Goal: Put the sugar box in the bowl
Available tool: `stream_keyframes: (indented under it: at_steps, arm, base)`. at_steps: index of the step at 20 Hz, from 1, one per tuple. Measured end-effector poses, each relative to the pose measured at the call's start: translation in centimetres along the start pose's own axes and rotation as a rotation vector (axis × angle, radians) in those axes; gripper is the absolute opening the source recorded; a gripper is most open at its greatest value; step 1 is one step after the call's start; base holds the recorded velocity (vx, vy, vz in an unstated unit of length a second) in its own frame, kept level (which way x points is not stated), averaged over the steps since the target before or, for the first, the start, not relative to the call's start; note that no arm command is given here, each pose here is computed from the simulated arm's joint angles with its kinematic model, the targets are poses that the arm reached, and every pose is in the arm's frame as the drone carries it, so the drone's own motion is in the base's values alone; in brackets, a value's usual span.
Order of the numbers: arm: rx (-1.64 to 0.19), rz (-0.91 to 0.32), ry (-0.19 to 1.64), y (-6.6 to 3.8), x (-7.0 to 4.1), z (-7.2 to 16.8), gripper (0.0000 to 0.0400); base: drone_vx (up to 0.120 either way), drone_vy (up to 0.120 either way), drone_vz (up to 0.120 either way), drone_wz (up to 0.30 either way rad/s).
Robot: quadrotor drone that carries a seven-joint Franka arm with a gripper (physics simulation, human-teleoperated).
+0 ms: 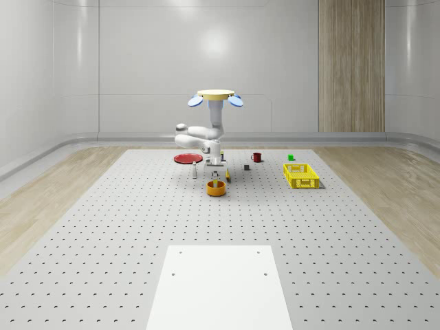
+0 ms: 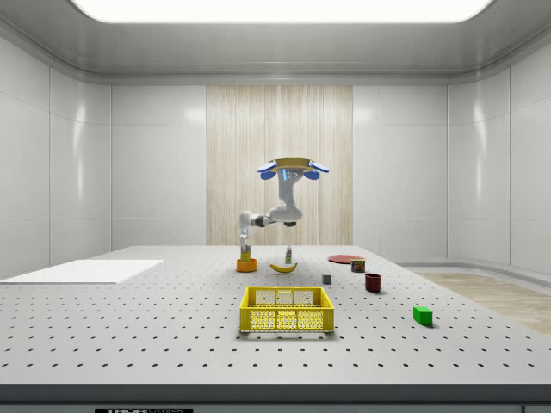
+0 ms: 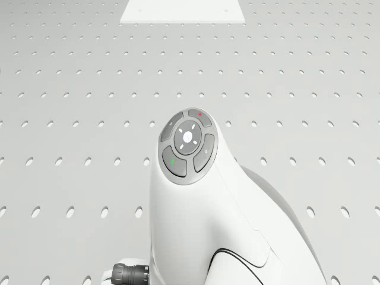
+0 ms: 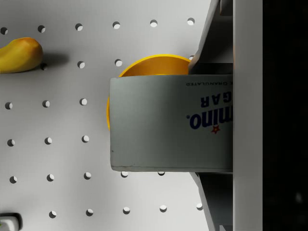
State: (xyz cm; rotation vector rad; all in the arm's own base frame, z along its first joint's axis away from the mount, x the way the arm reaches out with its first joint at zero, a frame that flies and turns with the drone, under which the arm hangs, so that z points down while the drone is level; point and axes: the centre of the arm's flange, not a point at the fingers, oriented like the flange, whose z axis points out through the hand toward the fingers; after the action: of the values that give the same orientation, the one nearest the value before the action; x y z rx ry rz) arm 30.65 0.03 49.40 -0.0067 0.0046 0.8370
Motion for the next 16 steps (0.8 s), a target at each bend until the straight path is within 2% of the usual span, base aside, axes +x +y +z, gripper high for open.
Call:
stream_keyframes:
  at_steps: [9, 10, 12, 14, 16]
  arm:
    - [0.0, -0.006, 0.0, 0.0, 0.0, 2.0, 0.0165]
    - [0.001, -0.01, -0.001, 0.0, 0.0, 2.1, 0.0216]
    - [0.002, -0.023, -0.003, 0.0, 0.0, 2.3, 0.0288]
    - [0.002, -0.031, -0.005, 0.0, 0.0, 2.1, 0.0332]
    - [0.003, -0.037, -0.006, 0.0, 0.0, 1.5, 0.0359]
  base:
    - [0.0, 0.0, 0.0, 0.0]
    - [0.0, 0.0, 0.0, 0.0]
    - [0.0, 0.0, 0.0, 0.0]
    - [0.0, 0.0, 0.0, 0.0]
    - [0.0, 0.0, 0.0, 0.0]
